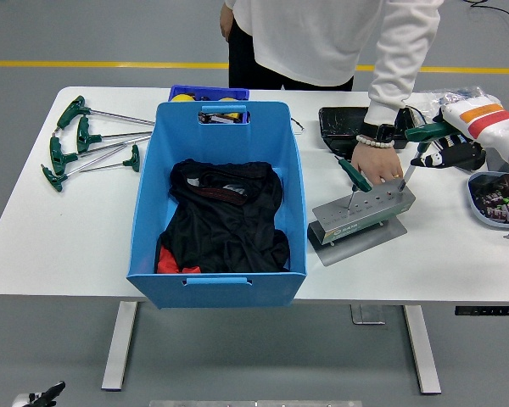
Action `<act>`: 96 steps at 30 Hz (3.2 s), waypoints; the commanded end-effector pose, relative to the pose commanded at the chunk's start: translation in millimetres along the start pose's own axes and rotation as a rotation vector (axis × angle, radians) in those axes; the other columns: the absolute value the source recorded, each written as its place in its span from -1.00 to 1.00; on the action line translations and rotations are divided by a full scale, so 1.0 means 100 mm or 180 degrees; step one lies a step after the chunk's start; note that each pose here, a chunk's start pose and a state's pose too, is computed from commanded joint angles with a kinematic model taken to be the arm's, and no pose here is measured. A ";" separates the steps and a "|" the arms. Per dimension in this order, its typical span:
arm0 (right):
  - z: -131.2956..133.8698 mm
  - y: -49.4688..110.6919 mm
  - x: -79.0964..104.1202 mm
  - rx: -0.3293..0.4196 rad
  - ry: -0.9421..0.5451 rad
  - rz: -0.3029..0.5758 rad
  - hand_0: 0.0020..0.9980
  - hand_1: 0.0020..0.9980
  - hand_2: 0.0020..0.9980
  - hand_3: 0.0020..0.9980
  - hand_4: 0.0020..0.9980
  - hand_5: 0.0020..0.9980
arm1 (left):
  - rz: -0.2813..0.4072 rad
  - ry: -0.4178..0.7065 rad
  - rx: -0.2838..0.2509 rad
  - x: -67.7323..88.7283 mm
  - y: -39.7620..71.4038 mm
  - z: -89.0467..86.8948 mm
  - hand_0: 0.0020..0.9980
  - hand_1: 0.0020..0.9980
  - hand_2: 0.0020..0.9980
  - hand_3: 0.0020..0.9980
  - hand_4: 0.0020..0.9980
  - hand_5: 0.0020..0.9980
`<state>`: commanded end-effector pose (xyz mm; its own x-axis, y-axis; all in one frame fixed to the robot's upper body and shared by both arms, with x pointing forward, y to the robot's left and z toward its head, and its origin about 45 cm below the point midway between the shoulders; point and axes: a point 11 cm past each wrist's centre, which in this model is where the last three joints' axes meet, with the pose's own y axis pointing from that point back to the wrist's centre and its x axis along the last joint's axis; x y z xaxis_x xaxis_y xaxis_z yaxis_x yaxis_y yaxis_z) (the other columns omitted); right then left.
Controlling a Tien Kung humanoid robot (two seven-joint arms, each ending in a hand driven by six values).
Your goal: Lift tool from toolbox,place it in box,lift tool from toolbox,place it in box
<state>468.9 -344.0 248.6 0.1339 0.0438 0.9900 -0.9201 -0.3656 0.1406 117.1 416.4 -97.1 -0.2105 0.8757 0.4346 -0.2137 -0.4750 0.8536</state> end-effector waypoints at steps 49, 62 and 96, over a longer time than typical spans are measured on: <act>-0.37 0.51 1.62 0.0619 -0.0208 0.1548 -1.00 -1.00 -1.00 -1.00 0.57 0.29 | 0.0032 -0.0036 0.0064 0.04 0.00 -0.11 0.43 0.43 0.49 0.26 0.26 0.02; -1.23 0.53 1.59 0.1294 -0.0693 0.1645 -1.00 -1.00 -1.00 -1.00 0.45 0.18 | 0.0015 -0.0039 0.0054 0.02 0.00 -0.10 0.43 0.43 0.49 0.26 0.26 0.02; -2.58 -0.01 0.36 0.1965 -0.0826 0.0604 -1.00 -1.00 -1.00 -1.00 0.40 0.15 | -0.0006 -0.0006 0.0003 0.01 0.00 -0.01 0.43 0.43 0.49 0.26 0.26 0.02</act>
<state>380.3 -102.3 286.5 0.1460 -0.2688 0.9521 -0.5688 -0.8102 -0.1415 115.6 416.9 -97.4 -0.2083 0.8767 0.4336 -0.2131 -0.4733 0.8547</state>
